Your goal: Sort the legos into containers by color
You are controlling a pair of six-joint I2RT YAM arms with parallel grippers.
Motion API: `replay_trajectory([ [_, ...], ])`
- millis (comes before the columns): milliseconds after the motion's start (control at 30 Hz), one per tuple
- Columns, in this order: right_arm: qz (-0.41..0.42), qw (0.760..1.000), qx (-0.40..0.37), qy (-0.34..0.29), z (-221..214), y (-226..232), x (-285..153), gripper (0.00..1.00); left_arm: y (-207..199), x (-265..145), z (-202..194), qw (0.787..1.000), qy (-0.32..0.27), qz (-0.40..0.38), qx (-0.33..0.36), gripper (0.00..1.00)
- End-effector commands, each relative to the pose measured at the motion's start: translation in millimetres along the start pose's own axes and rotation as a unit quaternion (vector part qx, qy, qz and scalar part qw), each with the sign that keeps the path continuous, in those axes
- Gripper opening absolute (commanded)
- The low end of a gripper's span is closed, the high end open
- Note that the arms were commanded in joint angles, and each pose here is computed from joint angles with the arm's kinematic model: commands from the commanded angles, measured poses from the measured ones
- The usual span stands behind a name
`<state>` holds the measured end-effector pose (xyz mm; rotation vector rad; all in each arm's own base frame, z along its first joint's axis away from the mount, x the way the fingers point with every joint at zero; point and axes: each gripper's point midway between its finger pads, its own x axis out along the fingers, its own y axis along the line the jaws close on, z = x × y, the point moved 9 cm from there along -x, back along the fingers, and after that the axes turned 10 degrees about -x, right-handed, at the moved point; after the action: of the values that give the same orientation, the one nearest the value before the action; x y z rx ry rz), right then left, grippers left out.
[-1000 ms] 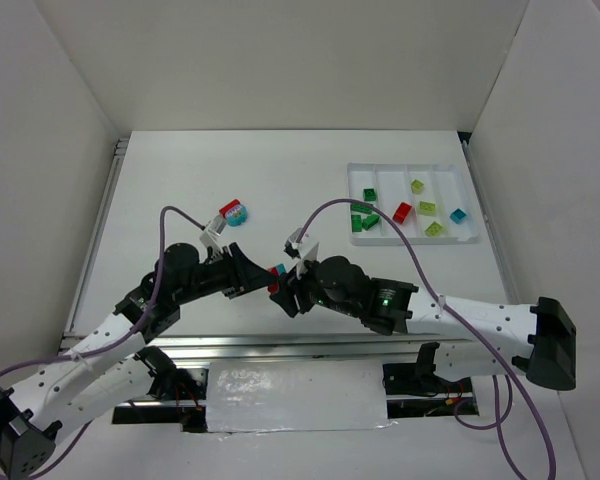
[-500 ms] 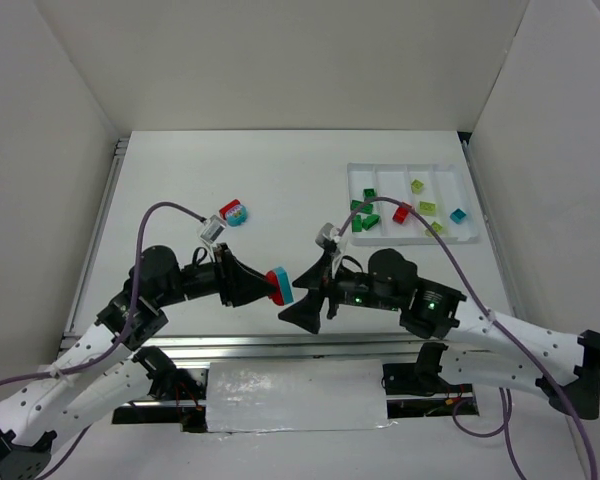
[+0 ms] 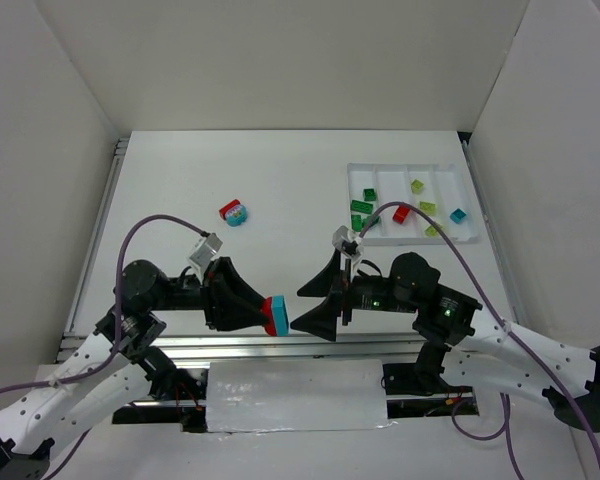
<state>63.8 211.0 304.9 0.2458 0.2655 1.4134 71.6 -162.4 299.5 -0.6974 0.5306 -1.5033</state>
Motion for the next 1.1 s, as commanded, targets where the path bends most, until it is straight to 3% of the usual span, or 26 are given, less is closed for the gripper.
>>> replay_trajectory([
  [0,0.004,0.999,0.003,-0.052,23,9,-5,0.99,-15,-2,5,0.997,-0.005,-0.045,0.055,0.00],
  [100,0.004,0.998,0.020,-0.067,26,11,-7,0.98,-14,-2,5,0.998,-0.007,-0.044,0.053,0.00],
  [367,0.098,0.992,0.038,-0.062,22,19,10,0.95,-13,0,6,0.997,-0.010,-0.047,0.053,0.00],
  [567,0.093,0.993,0.051,-0.058,22,13,26,0.87,-9,2,6,0.998,-0.009,-0.039,0.045,0.00],
  [667,0.094,0.993,0.055,-0.052,20,11,33,0.75,-6,2,6,0.999,-0.011,-0.032,0.042,0.00],
  [767,0.111,0.992,0.050,-0.043,19,13,36,0.56,-4,3,6,0.999,-0.014,-0.020,0.037,0.00],
  [800,0.111,0.992,0.050,-0.042,19,13,36,0.39,-3,3,7,0.999,-0.014,-0.019,0.036,0.00],
  [833,0.099,0.993,0.051,-0.044,18,11,37,0.00,-3,3,7,0.999,-0.013,-0.019,0.036,0.00],
  [1067,0.057,0.996,-0.010,-0.061,2,-5,8,0.00,-6,0,11,0.998,-0.024,0.016,0.050,0.00],
])
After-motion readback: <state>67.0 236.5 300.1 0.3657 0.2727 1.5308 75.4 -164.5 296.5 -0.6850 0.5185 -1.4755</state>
